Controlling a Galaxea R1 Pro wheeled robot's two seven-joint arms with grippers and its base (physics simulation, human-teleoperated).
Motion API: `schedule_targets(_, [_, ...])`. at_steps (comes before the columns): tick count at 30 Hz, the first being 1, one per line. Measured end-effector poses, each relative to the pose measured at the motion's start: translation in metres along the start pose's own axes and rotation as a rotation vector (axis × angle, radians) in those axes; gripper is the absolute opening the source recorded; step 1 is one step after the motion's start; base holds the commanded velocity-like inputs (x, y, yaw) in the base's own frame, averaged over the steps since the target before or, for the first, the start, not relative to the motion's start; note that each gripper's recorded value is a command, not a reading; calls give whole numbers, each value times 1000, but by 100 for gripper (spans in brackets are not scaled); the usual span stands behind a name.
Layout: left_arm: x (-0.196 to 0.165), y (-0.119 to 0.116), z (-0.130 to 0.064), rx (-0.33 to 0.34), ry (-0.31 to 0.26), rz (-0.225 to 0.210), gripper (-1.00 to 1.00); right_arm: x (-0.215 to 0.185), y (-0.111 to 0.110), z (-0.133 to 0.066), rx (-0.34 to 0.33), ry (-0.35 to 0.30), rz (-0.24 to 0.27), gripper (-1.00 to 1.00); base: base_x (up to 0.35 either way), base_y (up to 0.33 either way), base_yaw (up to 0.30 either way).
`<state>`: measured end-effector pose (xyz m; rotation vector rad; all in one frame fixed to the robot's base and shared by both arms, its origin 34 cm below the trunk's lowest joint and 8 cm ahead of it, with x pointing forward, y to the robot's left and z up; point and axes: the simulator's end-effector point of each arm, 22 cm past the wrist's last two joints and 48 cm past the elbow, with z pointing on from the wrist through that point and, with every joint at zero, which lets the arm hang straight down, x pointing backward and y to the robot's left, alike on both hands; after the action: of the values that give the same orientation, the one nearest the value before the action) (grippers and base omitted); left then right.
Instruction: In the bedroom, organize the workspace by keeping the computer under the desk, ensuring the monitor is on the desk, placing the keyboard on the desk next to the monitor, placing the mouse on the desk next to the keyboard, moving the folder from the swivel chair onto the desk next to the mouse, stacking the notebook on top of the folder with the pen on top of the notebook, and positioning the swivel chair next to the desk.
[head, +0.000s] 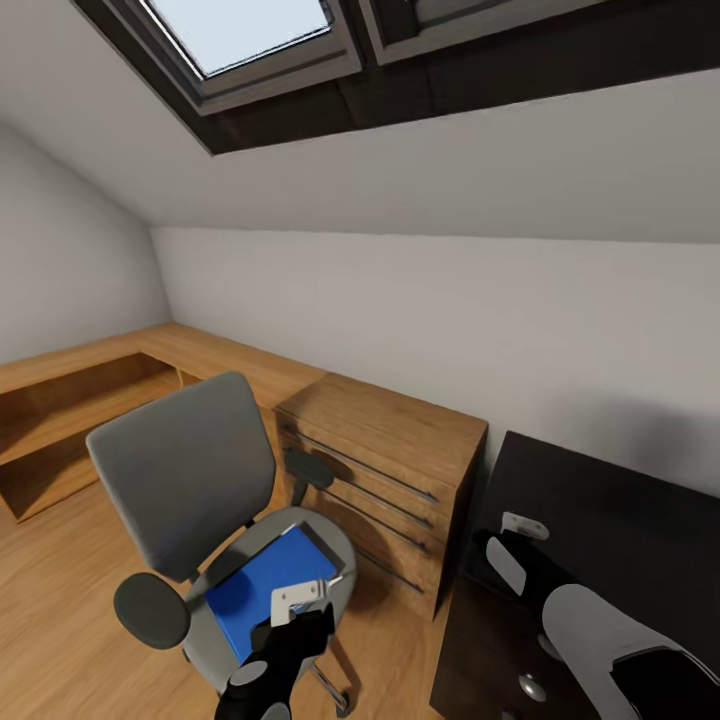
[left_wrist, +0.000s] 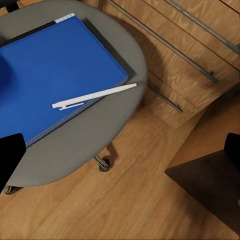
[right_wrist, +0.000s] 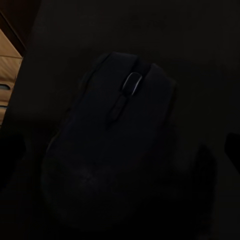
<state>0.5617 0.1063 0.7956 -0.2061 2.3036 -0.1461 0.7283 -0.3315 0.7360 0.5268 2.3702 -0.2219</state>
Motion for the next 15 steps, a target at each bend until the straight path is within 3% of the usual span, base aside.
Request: schedule_targets(15, [6, 0, 2, -1, 6, 13, 100, 2, 0, 2, 0, 0, 0, 100, 2, 0, 0])
